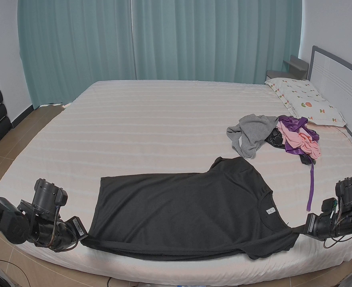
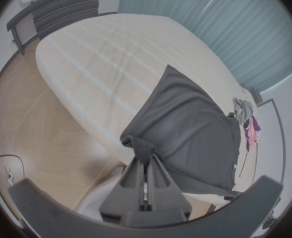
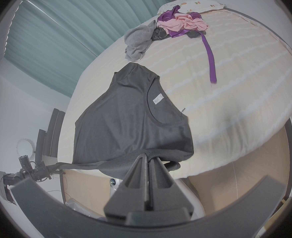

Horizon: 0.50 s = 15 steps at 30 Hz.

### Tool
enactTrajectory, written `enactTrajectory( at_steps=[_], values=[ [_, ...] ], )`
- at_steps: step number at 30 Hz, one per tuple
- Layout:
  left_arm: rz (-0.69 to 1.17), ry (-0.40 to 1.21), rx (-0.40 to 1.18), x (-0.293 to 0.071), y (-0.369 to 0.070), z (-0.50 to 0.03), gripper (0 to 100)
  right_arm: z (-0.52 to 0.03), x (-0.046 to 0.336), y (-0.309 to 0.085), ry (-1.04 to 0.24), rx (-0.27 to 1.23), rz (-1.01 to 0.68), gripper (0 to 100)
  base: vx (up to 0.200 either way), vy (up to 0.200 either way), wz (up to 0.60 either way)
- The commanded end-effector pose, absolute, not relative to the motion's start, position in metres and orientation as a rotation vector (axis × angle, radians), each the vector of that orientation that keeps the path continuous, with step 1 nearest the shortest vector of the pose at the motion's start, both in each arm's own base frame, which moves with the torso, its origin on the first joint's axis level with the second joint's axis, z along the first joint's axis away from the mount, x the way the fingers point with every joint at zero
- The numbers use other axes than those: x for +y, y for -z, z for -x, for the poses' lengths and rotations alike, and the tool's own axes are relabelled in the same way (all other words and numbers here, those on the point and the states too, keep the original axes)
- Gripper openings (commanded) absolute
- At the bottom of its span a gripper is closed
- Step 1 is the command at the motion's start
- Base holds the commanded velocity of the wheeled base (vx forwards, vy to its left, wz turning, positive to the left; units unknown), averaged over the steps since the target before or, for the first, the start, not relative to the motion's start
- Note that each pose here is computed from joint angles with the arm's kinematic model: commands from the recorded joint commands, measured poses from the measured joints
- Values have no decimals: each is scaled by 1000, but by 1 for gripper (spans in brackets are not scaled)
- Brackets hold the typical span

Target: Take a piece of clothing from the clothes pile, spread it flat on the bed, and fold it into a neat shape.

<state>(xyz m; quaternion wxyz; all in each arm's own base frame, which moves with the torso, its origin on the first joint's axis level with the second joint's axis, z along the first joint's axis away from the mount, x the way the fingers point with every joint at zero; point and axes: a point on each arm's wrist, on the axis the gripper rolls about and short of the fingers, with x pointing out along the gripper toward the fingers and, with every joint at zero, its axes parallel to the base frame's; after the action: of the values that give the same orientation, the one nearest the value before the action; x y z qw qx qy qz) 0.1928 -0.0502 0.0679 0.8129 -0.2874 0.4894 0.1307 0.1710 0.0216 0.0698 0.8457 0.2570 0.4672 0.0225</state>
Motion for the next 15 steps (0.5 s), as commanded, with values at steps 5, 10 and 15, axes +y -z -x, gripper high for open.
enactTrajectory(
  at_steps=[5, 10, 15],
  values=[
    [596, -314, 1084, -54, -54, -218, 0, -200, 22, -62, -27, 1019, -544, 0, 0, 0, 0],
    [603, -327, 1079, -52, -52, -224, 0, -210, 23, -57, -18, 1034, -544, 0, 0, 0, 0],
    [638, -343, 1033, -45, -62, -231, 0, -214, 23, -59, -19, 1023, -546, 0, 0, 0, 0]
  ],
)
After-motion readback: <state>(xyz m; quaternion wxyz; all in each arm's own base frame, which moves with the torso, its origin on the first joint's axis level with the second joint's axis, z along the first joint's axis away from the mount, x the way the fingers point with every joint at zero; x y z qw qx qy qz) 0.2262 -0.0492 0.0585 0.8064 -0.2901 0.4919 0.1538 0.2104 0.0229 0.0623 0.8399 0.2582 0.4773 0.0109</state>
